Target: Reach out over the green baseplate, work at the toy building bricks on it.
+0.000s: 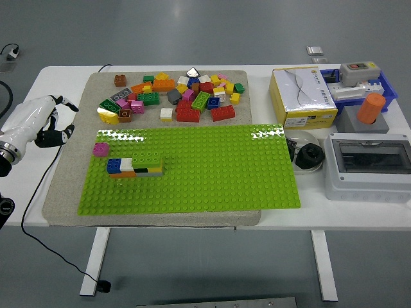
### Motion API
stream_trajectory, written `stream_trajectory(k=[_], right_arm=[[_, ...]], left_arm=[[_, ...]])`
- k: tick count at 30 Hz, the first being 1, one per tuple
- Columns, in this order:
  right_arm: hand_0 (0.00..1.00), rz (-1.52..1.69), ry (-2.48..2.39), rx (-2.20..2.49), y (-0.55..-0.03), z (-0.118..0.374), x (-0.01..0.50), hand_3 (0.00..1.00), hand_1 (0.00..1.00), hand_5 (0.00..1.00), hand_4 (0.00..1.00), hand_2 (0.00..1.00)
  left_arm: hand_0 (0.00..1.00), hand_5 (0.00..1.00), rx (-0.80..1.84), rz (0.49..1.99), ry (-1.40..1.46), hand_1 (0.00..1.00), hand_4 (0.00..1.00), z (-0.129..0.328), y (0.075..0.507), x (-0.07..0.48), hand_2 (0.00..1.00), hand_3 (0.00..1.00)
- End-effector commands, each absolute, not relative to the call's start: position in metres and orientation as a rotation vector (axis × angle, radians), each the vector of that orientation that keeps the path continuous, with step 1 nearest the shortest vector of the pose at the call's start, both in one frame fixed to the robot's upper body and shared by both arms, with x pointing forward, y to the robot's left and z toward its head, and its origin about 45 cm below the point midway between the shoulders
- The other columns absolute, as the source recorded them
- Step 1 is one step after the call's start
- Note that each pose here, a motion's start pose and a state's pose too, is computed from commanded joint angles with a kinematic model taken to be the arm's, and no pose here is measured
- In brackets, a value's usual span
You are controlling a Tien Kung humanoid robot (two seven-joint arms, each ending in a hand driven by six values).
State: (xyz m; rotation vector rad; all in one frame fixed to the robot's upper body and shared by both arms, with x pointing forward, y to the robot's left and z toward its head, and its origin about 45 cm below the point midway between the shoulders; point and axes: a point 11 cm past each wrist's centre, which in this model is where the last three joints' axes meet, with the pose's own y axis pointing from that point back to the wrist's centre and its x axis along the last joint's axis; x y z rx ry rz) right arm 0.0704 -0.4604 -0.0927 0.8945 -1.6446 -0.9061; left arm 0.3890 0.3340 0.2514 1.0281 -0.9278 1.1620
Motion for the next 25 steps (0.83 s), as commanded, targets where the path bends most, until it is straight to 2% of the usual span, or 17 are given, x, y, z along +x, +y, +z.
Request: stream_trajectory(k=[9,16,17,18,25], right_arm=[[0.628,-0.903,-1.662,0.894,-0.459,-0.093,0.074,0.696,0.403,0.939,0.667,0.596],[0.629,-0.907,-1.673,0.894,-0.458,-0.093,0.077,0.696,0.404,0.934,0.666,0.600],[0.629,-0.908,-1.672,0.894,-0.457,-0.093,0.077,0.696,0.404,0.934,0.666,0.600],[0.629,-0.910,-1.668,0.896,-0.456,-0.093,0.077,0.698,0.406,0.941,0.667,0.610],[0.629,-0.916,-1.644,0.911,-0.453,-0.094,0.079,0.698,0.406,0.941,0.667,0.610]], left_arm=[[0.151,0.002,1.037,1.060,-0.904,0.002,0.599,0.225,0.318,0.396,0.094,0.714],[0.152,0.002,1.025,1.033,-0.894,0.002,0.598,0.223,0.311,0.408,0.095,0.740],[0.152,0.002,1.029,1.030,-0.893,0.002,0.598,0.223,0.311,0.410,0.095,0.740],[0.154,0.002,1.038,1.023,-0.894,0.002,0.648,0.224,0.312,0.412,0.099,0.773],[0.154,0.002,1.133,0.981,-0.885,0.002,0.648,0.220,0.334,0.422,0.099,0.773]])
